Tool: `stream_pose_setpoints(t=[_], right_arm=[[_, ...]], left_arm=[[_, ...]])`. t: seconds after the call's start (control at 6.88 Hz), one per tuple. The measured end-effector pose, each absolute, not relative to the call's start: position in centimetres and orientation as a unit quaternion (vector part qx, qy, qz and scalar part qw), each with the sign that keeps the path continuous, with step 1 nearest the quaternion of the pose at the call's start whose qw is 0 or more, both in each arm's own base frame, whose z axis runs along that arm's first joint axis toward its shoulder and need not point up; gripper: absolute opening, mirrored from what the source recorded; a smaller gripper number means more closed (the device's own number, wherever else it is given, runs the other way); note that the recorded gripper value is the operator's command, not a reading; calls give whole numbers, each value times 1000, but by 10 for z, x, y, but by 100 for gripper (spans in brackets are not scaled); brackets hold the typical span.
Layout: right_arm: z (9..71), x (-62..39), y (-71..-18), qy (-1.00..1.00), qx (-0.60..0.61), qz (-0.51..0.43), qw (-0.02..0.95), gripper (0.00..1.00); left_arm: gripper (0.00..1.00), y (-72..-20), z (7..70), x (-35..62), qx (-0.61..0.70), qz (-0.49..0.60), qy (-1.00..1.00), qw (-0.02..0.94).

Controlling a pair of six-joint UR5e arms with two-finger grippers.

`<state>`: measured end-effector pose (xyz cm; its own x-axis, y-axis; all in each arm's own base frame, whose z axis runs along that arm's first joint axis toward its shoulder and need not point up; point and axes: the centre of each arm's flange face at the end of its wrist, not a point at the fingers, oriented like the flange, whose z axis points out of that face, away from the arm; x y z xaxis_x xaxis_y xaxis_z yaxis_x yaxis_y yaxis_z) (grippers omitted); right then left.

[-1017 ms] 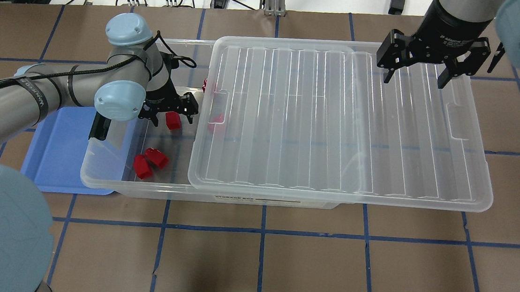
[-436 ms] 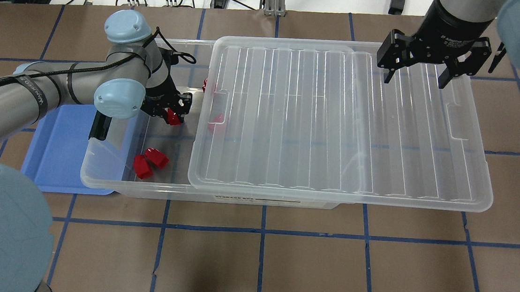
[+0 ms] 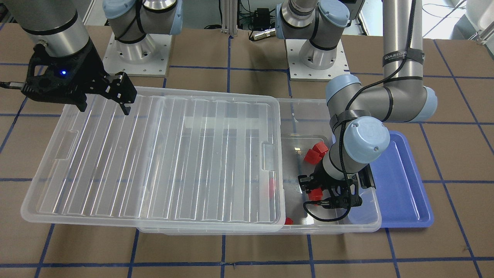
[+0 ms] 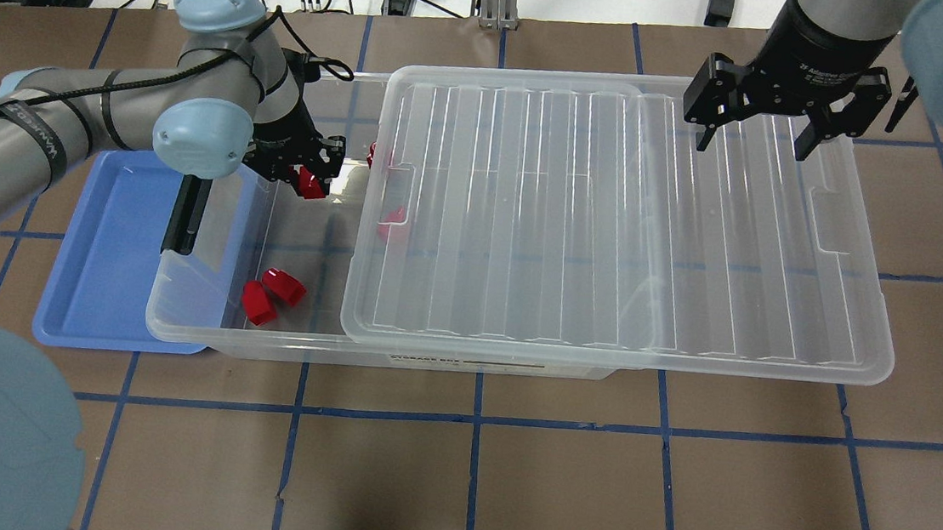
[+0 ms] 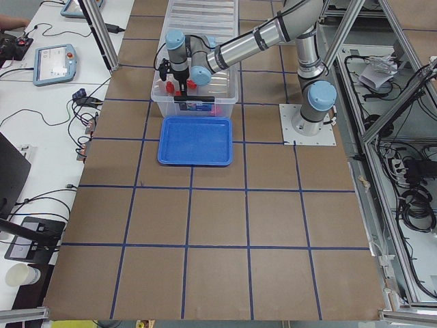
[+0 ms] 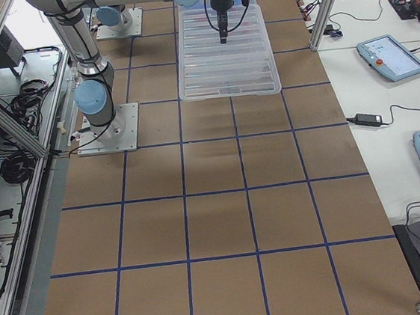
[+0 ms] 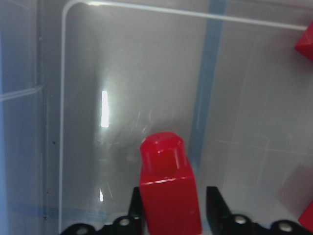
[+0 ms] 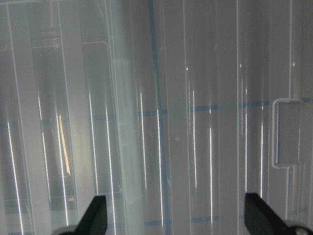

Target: Place red block in blue tray from box

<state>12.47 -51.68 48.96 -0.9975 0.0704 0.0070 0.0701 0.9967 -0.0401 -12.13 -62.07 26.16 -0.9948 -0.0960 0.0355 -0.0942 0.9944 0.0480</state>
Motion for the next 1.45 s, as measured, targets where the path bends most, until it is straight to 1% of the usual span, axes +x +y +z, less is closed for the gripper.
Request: stream_pose_setpoints(t=[0.44,0.73,1.02,1.31,1.45], right_arm=[[490,124,-517,-999,-34,20,5,100],[490,124,-517,-999,-34,20,4,100],[490,124,-517,-999,-33,20,5,100],[490,122,-518,-999,-35,20,5,100],[489,119,-519,-999,-37,20,5,100]], left_arm=[[0,-624,358,-121,37,-56,-998,19],[0,-615,397,-89,11,-69,-997,22],[0,-612,397,-8,-14,-77,-996,35],[0,-604,356,78,-35,-88,-994,59],[0,-602,331,103,-46,-73,-995,59]])
